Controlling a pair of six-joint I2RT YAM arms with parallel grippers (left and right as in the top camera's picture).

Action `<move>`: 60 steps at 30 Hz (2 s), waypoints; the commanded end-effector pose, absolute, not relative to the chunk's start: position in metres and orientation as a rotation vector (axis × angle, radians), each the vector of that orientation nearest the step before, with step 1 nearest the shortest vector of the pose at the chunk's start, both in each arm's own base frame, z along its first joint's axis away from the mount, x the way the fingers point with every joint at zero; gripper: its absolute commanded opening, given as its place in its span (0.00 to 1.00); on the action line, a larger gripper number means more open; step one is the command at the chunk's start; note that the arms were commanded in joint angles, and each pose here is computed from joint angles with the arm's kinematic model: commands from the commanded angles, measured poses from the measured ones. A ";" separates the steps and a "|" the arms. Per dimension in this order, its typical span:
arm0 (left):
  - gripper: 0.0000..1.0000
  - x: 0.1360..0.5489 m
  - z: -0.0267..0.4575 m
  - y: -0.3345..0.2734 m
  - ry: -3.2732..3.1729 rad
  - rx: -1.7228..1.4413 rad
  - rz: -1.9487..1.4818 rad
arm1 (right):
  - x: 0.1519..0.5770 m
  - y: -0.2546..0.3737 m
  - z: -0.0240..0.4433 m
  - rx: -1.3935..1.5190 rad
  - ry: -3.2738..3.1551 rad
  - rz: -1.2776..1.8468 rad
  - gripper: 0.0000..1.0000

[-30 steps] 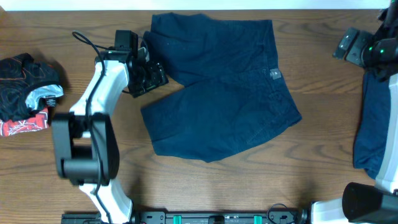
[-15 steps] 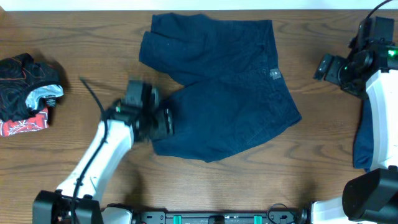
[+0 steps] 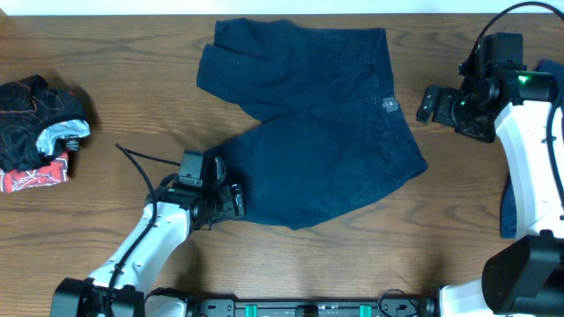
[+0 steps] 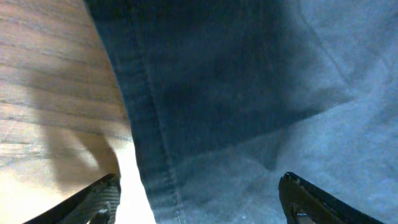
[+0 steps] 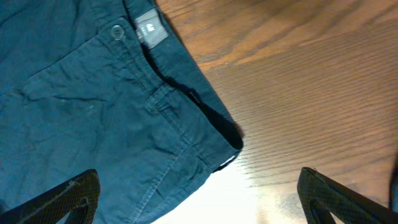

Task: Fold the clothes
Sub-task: 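Move the left gripper down to the lower-left leg hem of the shorts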

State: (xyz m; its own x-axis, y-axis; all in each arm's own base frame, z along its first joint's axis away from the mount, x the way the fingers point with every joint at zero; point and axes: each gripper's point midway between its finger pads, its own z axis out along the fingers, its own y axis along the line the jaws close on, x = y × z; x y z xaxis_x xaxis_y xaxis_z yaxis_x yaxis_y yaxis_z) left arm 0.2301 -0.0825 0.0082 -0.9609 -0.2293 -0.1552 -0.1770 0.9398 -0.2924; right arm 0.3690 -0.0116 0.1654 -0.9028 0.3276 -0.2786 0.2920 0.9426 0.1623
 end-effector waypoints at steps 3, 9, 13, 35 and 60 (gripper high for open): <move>0.83 0.225 -0.001 -0.088 2.907 -0.309 -0.468 | 0.370 -0.002 0.165 0.401 2.800 0.179 0.99; 0.06 0.230 0.002 -0.105 2.866 -0.308 -0.612 | 0.369 -0.002 0.164 0.400 2.805 0.179 0.99; 0.06 0.230 0.012 -0.120 2.846 -0.275 -0.750 | 0.369 -0.002 0.164 0.401 2.805 0.179 0.99; 0.52 0.259 0.128 -0.125 2.466 -0.247 -0.854 | 0.377 -0.002 0.167 0.392 2.773 0.181 0.99; 0.78 0.196 0.055 -0.125 2.888 -0.215 -0.633 | 0.376 -0.001 0.167 0.388 2.779 0.186 0.99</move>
State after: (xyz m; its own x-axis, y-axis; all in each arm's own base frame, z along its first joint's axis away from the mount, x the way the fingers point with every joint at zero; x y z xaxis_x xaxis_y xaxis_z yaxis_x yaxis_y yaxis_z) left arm 0.2008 -0.1274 0.0589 -0.9686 -0.2121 -0.1295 -0.1281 0.8727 -0.4712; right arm 0.3754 -0.0058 0.1674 -0.9020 0.3078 -0.3029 0.2661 0.9486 0.1715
